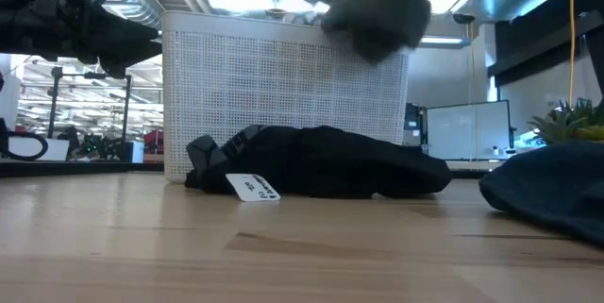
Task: Sort clothes
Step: Put the black shirt into the white laundry bin
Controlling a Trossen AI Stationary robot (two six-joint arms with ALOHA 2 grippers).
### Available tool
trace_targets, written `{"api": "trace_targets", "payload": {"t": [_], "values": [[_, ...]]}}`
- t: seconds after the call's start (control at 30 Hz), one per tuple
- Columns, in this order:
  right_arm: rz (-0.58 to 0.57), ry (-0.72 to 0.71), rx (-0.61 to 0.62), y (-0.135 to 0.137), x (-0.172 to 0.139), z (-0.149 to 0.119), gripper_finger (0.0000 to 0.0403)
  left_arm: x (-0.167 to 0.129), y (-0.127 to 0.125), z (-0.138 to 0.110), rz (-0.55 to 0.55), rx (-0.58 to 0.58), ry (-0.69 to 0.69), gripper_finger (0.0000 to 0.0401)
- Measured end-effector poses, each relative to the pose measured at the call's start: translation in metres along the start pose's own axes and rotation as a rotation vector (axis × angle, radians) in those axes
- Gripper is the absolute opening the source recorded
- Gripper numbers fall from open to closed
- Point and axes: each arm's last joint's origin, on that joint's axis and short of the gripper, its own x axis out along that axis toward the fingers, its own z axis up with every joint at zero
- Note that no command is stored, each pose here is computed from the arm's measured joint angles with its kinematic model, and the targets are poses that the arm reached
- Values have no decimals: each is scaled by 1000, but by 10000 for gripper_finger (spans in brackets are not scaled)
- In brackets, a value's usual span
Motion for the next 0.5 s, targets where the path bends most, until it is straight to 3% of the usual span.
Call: {"api": "trace_targets", "payload": {"t": [0.2,0.5], "values": [[-11,70,-13,14,34,-7,80,0,0,0,0,0,-1,184],[-21,52,62,6,16,4,161,0,0,0,0,0,-1,184]]}}
